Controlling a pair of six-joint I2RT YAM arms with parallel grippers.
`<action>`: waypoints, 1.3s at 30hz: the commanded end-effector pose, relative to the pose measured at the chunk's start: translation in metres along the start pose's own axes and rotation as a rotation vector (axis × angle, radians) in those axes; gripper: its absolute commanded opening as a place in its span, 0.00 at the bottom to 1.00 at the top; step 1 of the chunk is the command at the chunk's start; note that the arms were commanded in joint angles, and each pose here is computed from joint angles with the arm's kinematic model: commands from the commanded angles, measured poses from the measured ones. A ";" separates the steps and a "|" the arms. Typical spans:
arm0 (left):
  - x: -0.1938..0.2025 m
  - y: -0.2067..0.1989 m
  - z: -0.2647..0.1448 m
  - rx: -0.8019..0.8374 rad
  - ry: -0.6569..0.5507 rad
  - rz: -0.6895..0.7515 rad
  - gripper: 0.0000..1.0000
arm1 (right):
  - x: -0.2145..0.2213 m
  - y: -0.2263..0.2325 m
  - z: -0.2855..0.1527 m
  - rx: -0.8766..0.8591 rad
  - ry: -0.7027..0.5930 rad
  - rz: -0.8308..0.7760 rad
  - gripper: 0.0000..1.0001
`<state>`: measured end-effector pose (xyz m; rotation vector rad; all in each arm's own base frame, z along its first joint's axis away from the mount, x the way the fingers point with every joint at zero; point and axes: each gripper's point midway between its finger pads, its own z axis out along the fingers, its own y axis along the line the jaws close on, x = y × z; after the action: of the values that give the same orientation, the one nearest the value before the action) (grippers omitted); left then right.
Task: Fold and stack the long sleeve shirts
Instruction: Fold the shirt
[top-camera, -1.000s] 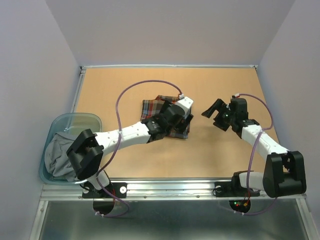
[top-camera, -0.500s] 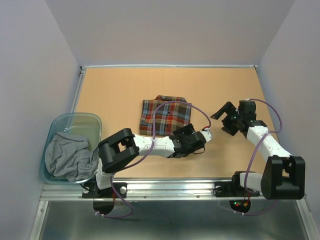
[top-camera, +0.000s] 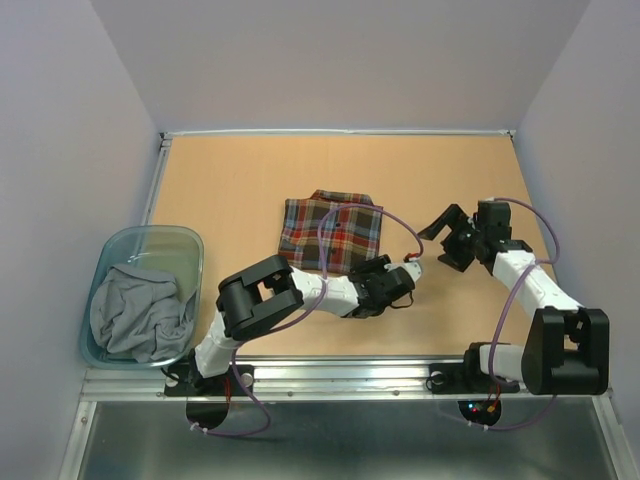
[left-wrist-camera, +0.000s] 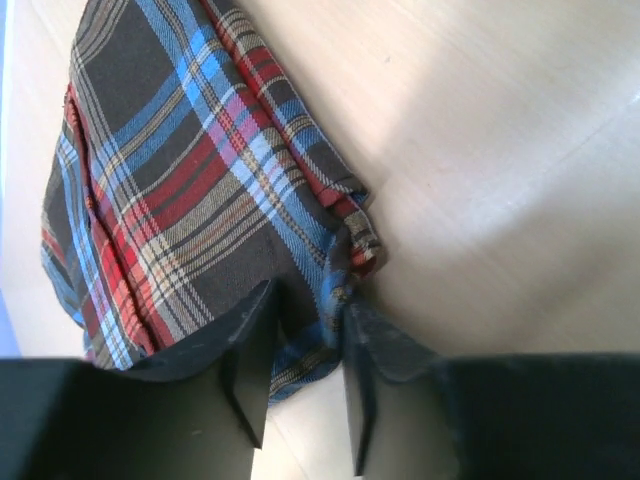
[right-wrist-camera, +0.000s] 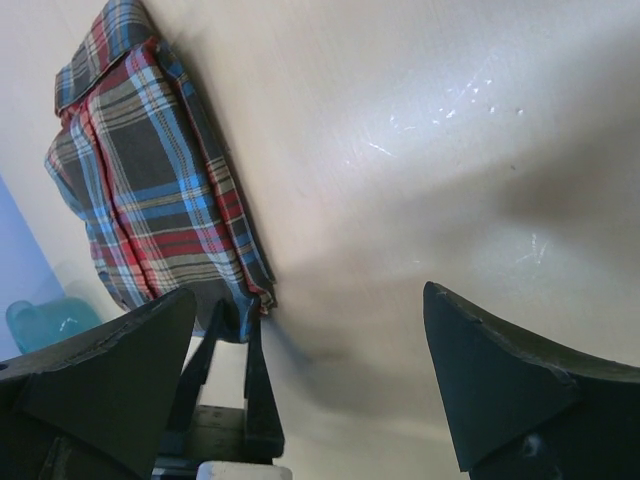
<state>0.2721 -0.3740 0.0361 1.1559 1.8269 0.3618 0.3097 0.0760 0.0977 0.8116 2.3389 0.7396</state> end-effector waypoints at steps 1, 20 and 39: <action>-0.008 0.022 0.002 -0.091 -0.013 -0.060 0.31 | -0.003 0.024 0.001 -0.116 0.025 -0.020 1.00; -0.032 0.052 -0.035 0.098 -0.135 -0.378 0.00 | 0.025 0.095 0.070 -0.463 0.117 0.052 1.00; -0.036 0.052 -0.037 0.101 -0.127 -0.438 0.00 | 0.086 0.117 0.147 -0.450 0.306 0.048 1.00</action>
<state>0.2755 -0.3642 0.0905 0.8578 1.9523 -0.0033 0.3881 0.2495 0.0600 0.5849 2.2345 1.4639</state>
